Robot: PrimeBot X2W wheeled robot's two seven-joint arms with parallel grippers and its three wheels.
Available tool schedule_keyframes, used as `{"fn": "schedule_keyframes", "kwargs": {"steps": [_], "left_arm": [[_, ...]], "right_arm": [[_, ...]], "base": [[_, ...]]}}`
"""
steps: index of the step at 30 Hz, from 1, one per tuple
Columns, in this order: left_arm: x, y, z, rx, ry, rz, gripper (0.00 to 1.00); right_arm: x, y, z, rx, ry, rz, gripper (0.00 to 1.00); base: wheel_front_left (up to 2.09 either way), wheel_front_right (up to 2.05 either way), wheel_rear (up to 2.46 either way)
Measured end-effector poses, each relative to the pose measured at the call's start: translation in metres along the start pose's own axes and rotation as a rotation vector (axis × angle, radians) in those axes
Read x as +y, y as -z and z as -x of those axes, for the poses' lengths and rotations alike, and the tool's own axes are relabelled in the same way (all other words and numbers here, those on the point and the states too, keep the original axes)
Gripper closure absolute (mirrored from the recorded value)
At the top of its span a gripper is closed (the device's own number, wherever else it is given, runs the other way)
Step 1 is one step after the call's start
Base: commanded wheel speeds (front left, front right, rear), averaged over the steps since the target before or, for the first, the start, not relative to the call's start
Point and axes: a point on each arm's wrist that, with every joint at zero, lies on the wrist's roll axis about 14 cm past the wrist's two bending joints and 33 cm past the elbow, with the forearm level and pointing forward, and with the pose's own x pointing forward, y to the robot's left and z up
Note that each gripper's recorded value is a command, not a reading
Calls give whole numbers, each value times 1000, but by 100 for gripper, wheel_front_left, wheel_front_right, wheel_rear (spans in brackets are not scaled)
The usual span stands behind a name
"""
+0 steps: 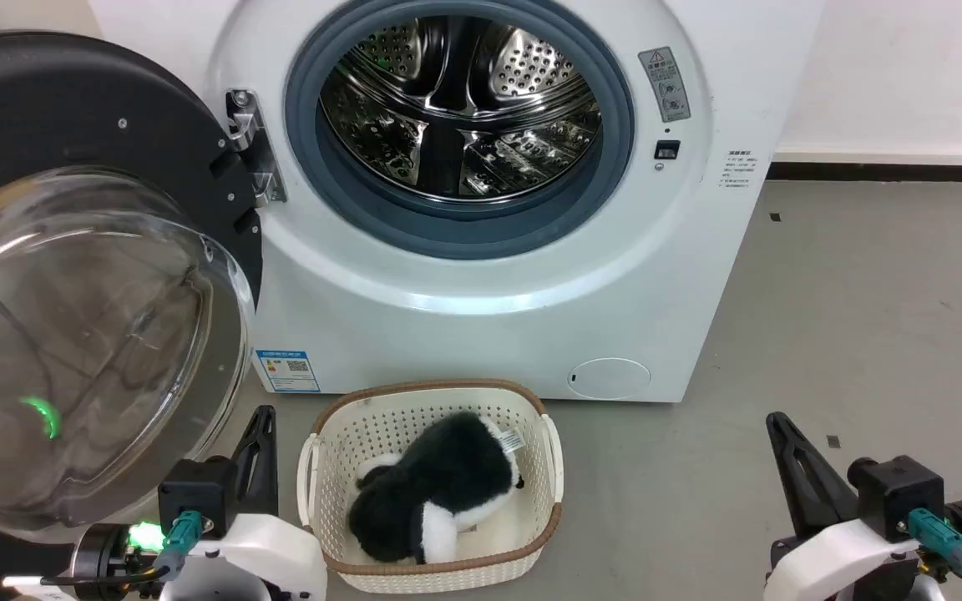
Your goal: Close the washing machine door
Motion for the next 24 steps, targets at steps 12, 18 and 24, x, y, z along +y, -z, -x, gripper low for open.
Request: {"fn": "schedule_keyframes", "kwargs": {"steps": [12,18,24], "left_arm": [[0,0,0,0,-1,0,100],[0,0,0,0,0,0,100],[0,1,0,1,-1,0,0]], "right_arm": [[0,0,0,0,-1,0,100],[0,0,0,0,0,0,100],[-1,0,0,0,2,-2,0]], "base": [[0,0,0],[0,0,0],[0,0,0]]}}
